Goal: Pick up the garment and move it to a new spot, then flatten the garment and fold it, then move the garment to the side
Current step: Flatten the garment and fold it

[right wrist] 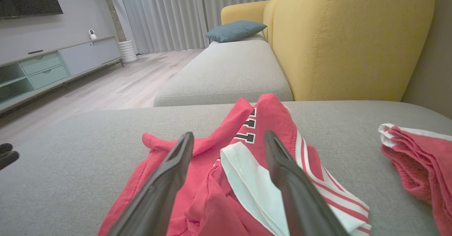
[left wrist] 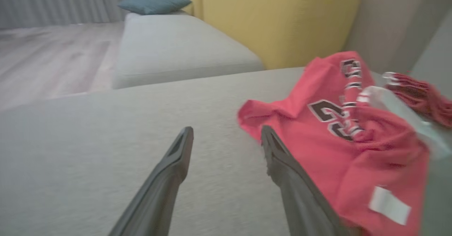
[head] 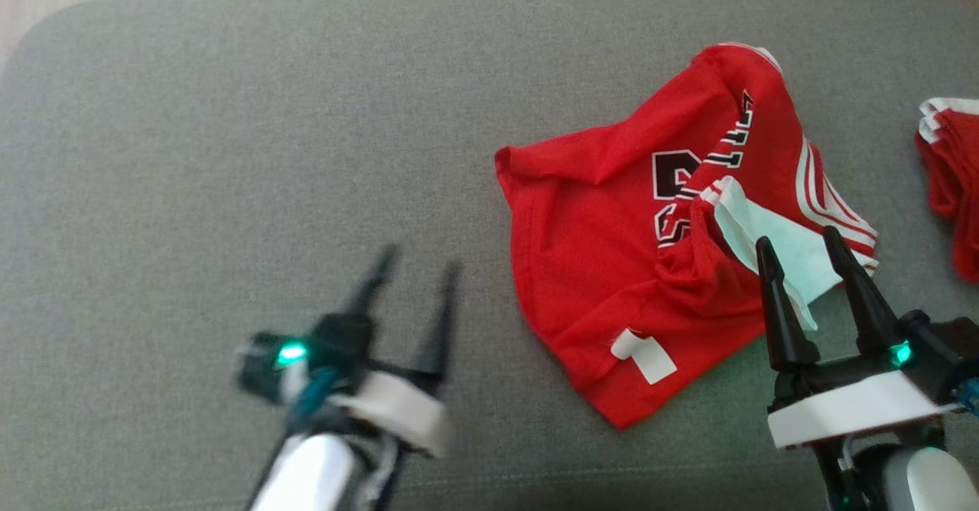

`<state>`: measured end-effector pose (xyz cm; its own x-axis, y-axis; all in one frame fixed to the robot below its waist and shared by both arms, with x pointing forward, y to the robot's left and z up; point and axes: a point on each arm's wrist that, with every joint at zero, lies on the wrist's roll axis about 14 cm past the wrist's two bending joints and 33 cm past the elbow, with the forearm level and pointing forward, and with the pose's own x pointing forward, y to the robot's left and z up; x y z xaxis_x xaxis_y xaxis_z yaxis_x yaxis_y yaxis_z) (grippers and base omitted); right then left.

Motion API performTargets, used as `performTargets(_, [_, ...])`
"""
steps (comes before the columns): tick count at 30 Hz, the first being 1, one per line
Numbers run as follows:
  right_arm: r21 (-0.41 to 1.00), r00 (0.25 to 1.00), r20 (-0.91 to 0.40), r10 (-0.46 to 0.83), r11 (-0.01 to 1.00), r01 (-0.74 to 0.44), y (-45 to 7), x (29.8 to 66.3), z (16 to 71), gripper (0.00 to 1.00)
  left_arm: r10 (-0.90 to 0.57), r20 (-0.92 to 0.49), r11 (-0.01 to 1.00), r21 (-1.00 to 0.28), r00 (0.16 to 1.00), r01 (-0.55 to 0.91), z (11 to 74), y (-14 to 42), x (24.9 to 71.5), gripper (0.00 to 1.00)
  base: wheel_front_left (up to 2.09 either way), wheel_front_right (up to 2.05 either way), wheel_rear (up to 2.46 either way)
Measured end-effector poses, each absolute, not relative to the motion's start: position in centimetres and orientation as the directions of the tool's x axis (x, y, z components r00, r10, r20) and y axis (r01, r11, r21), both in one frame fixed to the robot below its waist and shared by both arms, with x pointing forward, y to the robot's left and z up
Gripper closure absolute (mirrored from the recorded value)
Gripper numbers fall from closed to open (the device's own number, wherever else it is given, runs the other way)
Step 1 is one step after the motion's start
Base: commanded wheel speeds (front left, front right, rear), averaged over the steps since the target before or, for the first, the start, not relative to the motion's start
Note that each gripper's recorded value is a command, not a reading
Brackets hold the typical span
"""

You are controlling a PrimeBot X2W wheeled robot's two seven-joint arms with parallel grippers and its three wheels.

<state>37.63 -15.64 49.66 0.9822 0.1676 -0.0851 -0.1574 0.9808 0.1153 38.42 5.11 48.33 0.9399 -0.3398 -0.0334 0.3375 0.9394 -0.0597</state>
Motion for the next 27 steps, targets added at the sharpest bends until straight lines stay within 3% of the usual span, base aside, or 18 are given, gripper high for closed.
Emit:
performTargets(7, [0.115, 0.983, -0.107, 0.151, 0.984, -0.138, -16.2, 37.8, 49.0, 0.0, -0.578, -0.202, 0.815, -0.192, 0.791, 0.546, 44.8, -3.0, 36.4, 0.0, 0.0, 0.0, 0.0])
performTargets(11, [0.111, 0.986, -0.11, 0.128, 0.987, -0.115, -16.9, 38.1, 48.8, 0.0, -0.592, -0.334, 0.805, -0.222, 0.733, 0.55, 41.4, -3.8, 35.9, 0.0, 0.0, 0.0, 0.0])
performTargets(18, [0.12, 0.985, -0.151, 0.086, 0.99, -0.068, -18.2, 37.7, 47.6, 0.0, -0.62, -0.418, 0.784, -0.302, 0.664, 0.542, 38.8, -5.2, 35.9, 0.0, 0.0, 0.0, 0.0])
performTargets(19, [0.12, 0.985, -0.155, 0.082, 0.991, -0.063, -18.4, 37.6, 47.5, 0.0, -0.624, -0.427, 0.781, -0.319, 0.654, 0.537, 38.6, -5.3, 35.8, 0.43, 0.0, 0.0, 0.0])
performTargets(20, [0.119, 0.984, -0.159, 0.078, 0.991, -0.06, -18.5, 37.5, 47.4, 0.0, -0.627, -0.435, 0.779, -0.327, 0.646, 0.536, 38.4, -5.4, 35.7, 0.43, 0.0, 0.0, 0.0])
performTargets(21, [0.119, 0.984, -0.16, 0.077, 0.991, -0.058, -18.5, 37.5, 47.3, 0.0, -0.628, -0.437, 0.778, -0.331, 0.644, 0.535, 38.4, -5.5, 35.8, 1.0, 0.0, 0.0, 0.0])
performTargets(27, [0.128, 0.985, -0.16, 0.071, 0.991, -0.051, -18.7, 37.5, 47.3, 0.0, -0.587, -0.424, 0.809, -0.31, 0.69, 0.499, 38.7, -4.5, 36.8, 1.0, 0.0, 0.0, 0.0])
